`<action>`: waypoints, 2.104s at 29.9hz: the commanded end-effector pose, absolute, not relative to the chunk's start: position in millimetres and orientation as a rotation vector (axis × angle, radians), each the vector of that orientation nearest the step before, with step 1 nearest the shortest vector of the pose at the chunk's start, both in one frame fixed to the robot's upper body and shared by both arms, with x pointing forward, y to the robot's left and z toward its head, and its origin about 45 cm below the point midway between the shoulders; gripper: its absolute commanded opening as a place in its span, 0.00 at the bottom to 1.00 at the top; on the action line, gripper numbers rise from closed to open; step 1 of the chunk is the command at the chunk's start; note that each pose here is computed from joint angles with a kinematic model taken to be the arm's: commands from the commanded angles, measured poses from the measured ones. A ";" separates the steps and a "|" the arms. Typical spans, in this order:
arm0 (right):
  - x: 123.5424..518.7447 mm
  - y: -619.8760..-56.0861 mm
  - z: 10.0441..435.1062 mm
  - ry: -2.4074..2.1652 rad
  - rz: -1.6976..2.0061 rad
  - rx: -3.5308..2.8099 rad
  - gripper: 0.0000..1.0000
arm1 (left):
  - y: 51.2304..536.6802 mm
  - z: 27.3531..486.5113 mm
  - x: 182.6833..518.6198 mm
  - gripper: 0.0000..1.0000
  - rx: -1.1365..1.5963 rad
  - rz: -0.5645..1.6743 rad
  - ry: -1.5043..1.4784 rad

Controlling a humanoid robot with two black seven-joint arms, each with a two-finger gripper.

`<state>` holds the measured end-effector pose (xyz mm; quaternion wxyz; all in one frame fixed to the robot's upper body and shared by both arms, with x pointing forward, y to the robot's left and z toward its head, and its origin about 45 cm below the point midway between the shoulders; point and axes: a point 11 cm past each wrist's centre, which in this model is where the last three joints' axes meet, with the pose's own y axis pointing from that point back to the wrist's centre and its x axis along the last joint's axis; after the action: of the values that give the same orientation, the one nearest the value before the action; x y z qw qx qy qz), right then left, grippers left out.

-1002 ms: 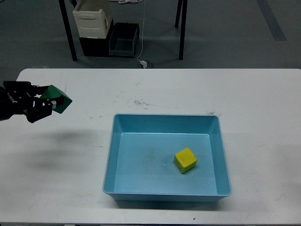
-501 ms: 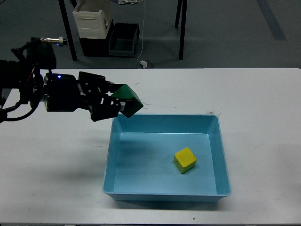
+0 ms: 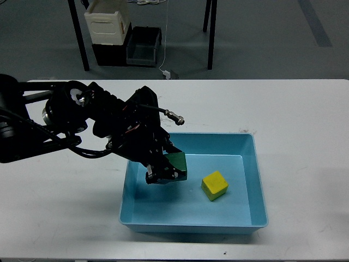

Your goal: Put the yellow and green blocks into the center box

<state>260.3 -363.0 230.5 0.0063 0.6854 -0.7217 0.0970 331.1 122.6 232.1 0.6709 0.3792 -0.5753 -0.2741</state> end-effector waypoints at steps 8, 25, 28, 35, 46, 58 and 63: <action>260.9 -360.8 230.6 -2.257 0.301 2.153 1.00 | 129.6 204.0 340.7 0.63 0.917 -0.626 -1.251; 279.3 -342.3 249.3 -2.231 0.371 2.252 1.00 | 117.6 275.7 363.5 1.00 0.462 -0.042 -0.772; 292.7 -336.4 269.1 -2.244 0.462 2.301 1.00 | 128.4 294.1 370.1 1.00 0.294 0.118 -0.599; 318.6 -302.5 293.0 -2.160 0.536 2.450 1.00 | 181.5 303.3 383.4 1.00 -0.030 0.460 -0.240; 340.8 -275.1 306.0 -2.276 -0.065 2.823 1.00 | 250.9 327.1 395.0 1.00 -0.434 0.839 0.085; 317.2 -291.8 268.1 -2.289 -1.107 2.969 1.00 | 280.7 277.1 369.4 1.00 -0.686 1.082 0.608; 295.7 -300.5 237.4 -2.360 -1.324 2.841 1.00 | 296.6 253.9 345.4 1.00 -0.834 1.146 0.783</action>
<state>307.4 -296.8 253.2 -0.3771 0.6881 -0.5490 -0.2879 361.6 289.1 268.4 0.7300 -0.3393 0.3073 0.5075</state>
